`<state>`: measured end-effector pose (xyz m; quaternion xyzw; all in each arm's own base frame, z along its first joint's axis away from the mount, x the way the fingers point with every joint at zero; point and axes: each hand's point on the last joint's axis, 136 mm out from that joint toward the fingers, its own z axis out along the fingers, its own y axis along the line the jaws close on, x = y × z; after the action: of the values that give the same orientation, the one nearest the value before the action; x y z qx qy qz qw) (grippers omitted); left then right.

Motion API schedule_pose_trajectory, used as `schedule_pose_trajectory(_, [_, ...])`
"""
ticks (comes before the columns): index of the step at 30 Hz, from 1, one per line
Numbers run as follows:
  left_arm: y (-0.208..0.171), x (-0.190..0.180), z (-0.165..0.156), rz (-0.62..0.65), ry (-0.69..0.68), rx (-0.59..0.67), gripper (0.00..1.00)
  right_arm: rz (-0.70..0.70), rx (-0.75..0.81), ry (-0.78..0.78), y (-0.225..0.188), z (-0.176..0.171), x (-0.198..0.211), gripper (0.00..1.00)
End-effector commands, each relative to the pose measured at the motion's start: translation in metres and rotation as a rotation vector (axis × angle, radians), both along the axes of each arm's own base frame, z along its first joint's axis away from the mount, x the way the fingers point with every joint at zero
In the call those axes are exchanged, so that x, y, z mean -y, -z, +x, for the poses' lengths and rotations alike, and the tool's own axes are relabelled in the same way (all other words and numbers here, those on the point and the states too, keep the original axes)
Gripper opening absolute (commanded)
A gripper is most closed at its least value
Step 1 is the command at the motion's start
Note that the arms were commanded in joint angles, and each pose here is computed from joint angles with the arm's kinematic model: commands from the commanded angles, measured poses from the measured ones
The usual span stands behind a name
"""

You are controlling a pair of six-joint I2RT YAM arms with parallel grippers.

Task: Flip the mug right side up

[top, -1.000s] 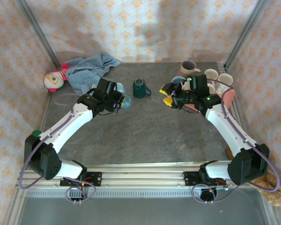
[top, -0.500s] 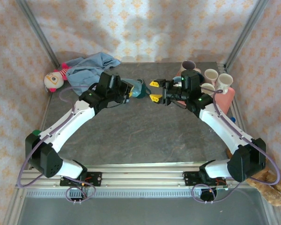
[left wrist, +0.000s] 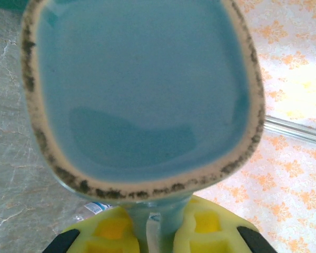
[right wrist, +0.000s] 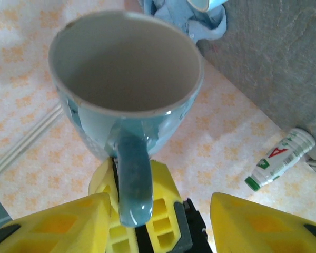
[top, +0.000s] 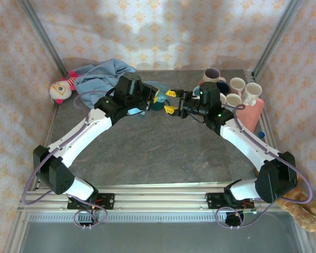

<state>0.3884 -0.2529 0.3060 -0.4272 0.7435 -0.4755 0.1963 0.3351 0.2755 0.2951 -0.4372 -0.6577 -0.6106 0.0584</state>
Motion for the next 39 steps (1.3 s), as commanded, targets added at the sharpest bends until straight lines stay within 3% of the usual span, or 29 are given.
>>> schedule_pose_trajectory(1, [-0.043,0.002,0.005,-0.071,-0.022,0.112,0.00,0.048,0.043,0.068,-0.014,0.010,0.003,0.52])
schedule_pose_trajectory(23, [-0.032,0.009,0.007,-0.105,-0.021,0.091,0.00,0.120,0.040,0.147,-0.018,0.024,-0.016,0.38])
schedule_pose_trajectory(35, [-0.025,0.011,0.005,-0.119,-0.025,0.078,0.00,0.127,0.068,0.209,-0.022,0.031,-0.013,0.00])
schedule_pose_trajectory(39, [-0.019,0.012,0.003,-0.121,-0.017,0.063,0.00,0.100,0.092,0.240,-0.024,0.034,-0.007,0.00])
